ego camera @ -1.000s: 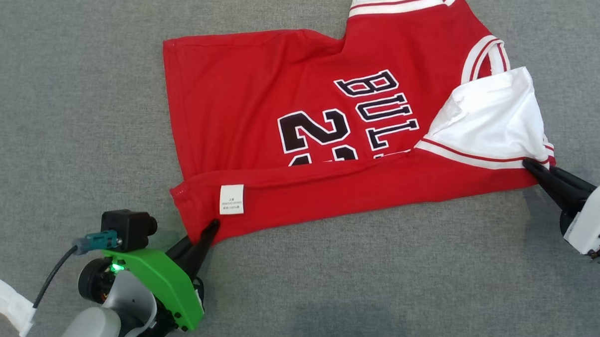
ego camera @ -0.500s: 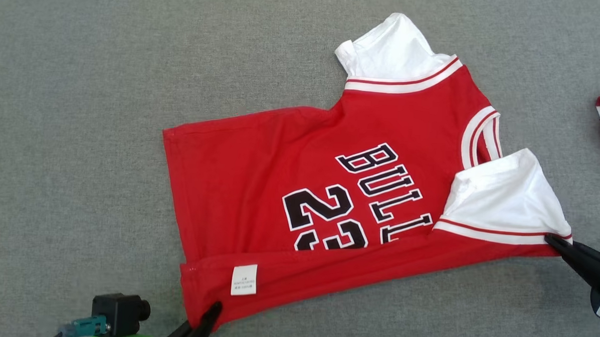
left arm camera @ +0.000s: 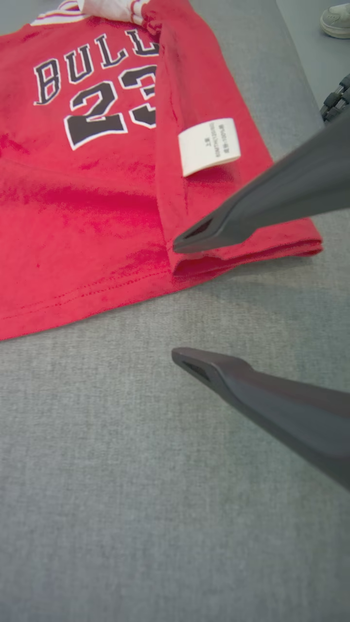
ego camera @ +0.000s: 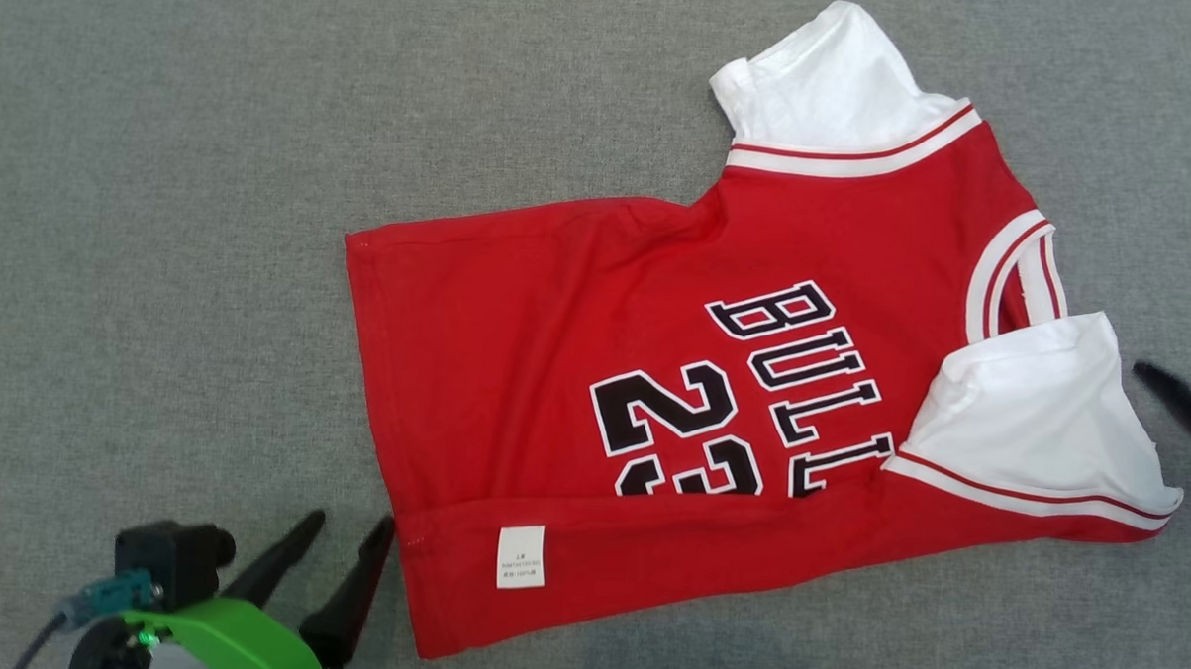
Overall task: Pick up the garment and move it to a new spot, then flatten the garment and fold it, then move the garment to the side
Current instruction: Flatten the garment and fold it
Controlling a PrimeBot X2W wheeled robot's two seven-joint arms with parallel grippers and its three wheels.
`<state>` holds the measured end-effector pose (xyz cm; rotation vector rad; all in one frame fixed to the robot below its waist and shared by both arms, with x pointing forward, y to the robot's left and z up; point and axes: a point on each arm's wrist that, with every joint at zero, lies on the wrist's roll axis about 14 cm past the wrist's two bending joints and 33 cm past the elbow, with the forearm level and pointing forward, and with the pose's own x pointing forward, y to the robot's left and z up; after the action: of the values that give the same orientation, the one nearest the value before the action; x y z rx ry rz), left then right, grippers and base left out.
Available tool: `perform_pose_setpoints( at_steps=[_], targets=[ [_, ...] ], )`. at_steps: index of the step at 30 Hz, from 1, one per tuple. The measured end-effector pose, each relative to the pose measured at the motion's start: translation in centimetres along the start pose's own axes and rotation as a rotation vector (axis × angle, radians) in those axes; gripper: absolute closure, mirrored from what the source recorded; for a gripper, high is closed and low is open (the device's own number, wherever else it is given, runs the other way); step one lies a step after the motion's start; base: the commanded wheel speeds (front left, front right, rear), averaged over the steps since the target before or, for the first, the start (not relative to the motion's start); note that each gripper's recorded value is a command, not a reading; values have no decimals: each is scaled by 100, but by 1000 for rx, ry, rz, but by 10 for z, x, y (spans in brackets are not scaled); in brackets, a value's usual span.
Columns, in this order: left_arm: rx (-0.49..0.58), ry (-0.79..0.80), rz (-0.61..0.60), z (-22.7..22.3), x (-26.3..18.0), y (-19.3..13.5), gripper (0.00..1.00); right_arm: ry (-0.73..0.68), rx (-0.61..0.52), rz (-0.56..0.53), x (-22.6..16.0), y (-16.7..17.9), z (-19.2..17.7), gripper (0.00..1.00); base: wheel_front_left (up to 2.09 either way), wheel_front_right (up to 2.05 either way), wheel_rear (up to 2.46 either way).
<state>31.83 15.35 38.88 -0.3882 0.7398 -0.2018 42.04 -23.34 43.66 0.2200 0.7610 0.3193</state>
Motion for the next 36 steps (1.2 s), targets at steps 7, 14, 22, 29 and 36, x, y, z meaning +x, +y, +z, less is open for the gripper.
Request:
perform_pose_setpoints(
  at_steps=[7,14,22,29,36],
  targets=[
    [137,-125,-29,86,51,1,0,-121,-190,48,43,21,97,0,0,0,0],
    [195,-89,-40,112,111,8,0,-68,-259,100,141,53,129,0,0,0,0],
    [218,-19,-16,107,130,26,0,49,-280,135,225,79,110,0,0,0,0],
    [218,19,-14,98,135,33,0,93,-295,159,255,87,98,0,0,0,0],
    [227,51,-50,92,140,26,100,84,-254,212,258,98,96,100,0,0,0]
  ],
)
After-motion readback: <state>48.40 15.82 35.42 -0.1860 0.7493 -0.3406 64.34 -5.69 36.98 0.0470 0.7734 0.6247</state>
